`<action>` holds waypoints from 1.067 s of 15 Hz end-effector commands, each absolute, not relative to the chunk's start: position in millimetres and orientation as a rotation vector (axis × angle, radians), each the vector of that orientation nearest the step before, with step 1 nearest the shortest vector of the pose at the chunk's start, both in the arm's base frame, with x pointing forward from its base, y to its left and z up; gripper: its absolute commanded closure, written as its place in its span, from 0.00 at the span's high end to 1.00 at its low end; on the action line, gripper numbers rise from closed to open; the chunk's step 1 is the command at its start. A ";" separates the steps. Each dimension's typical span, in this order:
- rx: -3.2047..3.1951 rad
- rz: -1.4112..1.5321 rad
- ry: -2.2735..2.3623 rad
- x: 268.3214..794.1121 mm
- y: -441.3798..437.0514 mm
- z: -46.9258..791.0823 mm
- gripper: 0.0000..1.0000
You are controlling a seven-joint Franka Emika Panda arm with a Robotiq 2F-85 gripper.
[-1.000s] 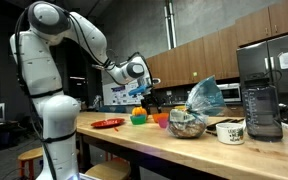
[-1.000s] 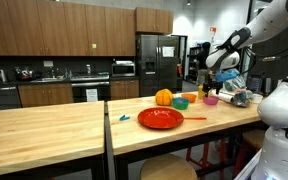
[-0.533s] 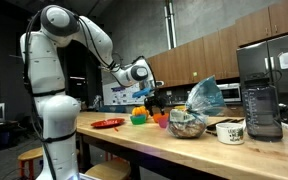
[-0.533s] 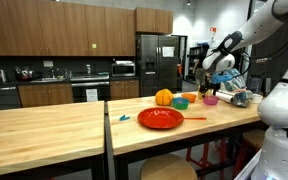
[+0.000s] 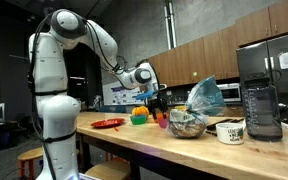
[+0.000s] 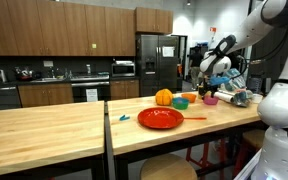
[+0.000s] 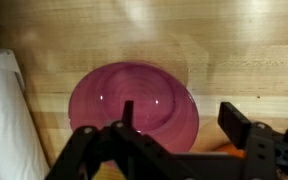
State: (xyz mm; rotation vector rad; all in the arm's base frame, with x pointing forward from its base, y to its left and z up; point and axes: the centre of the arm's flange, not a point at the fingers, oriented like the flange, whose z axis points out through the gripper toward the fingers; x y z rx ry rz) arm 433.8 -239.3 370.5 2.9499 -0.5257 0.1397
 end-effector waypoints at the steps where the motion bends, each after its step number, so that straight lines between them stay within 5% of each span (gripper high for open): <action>1: 2.955 0.129 -0.530 443.2 -247.6 364.3 0.54; 8: 2.970 0.077 -0.529 434.3 -244.6 355.8 0.01; 16: 2.990 0.052 -0.468 415.2 -229.1 363.6 0.01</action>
